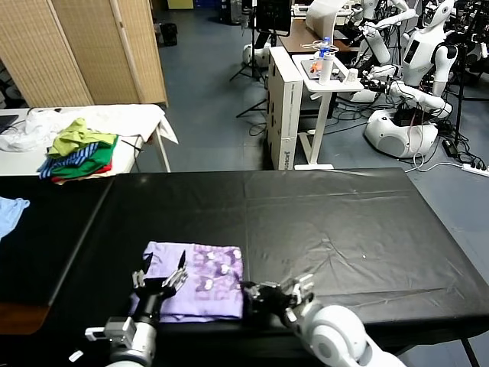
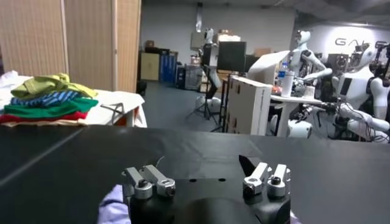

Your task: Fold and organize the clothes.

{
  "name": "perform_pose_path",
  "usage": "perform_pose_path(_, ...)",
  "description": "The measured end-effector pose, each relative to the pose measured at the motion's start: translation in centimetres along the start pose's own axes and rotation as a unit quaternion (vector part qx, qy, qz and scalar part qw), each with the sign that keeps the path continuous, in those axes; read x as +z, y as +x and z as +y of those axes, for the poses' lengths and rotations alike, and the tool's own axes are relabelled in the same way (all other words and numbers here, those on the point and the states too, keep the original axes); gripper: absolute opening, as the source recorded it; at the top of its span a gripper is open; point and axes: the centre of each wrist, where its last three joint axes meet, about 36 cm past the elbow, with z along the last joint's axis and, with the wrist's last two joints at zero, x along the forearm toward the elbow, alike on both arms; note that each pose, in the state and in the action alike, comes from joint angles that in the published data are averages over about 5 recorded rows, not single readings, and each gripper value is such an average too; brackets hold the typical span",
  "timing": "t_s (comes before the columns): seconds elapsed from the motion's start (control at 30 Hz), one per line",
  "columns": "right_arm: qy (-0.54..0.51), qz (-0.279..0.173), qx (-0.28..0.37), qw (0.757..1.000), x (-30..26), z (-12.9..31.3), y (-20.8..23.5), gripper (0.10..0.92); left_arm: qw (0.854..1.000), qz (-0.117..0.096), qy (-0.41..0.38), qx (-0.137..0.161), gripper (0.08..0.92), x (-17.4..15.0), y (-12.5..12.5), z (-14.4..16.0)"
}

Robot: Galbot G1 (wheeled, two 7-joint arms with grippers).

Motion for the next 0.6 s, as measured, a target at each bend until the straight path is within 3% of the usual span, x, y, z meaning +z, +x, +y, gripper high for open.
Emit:
perform_pose_path(0.23,0.016,-0.002,0.048,0.999,-1.3,-2.7,4.2,0.14,0.999,-0.012,0.031,0.006,0.907,0.6,0.1,1.0)
perform_pose_path(0.33,0.023,-0.009,0.062,0.998,-1.6,-3.2,5.5,0.203,0.999,-0.008,0.035,0.007,0.907,0.6,0.4,1.3)
perform_pose_path(0.47,0.033,-0.016,0.076,0.996,-1.9,-3.2,6.8,0.389,0.999,-0.009,0.036,0.006,0.907,0.6,0.8,1.6)
perform_pose_path(0.6,0.042,-0.021,0.088,0.995,-2.1,-3.1,7.8,0.693,0.999,-0.009,0.036,0.006,0.907,0.6,1.1,1.7)
